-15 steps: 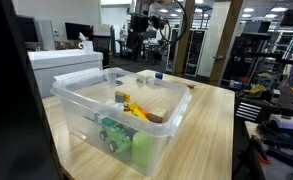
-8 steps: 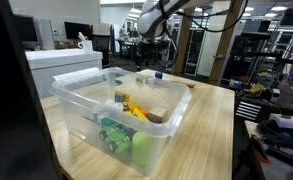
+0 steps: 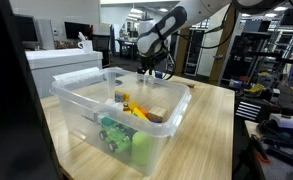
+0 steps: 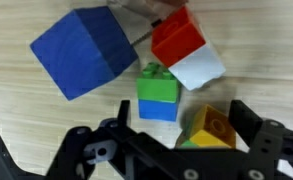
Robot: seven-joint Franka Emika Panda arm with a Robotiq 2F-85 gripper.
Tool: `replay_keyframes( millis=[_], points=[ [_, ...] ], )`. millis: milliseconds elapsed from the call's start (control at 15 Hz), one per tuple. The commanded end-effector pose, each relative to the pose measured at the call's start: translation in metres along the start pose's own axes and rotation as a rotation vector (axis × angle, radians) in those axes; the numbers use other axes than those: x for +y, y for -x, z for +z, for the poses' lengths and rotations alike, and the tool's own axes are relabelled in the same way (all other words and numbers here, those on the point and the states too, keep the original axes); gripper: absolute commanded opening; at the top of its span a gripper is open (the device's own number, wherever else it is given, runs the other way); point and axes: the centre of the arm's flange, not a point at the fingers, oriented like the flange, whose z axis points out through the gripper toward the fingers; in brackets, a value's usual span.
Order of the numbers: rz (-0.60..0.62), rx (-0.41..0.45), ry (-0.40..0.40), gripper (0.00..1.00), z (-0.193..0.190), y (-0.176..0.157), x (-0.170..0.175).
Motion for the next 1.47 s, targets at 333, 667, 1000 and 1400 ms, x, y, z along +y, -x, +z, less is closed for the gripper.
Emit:
replay_keyframes(
  millis=[333,667,1000,1400],
  points=[
    [-0.038,0.005,0.019,0.73,-0.004,-0.021,-0.022],
    [-0.043,-0.012,0.014,0.41,-0.006,-0.019,-0.023],
    [-0.074,0.098,-0.065,0.4,-0.095,-0.034,-0.04],
    [-0.217,0.243,-0.327,0.4,-0.239,-0.015,-0.112]
  ],
)
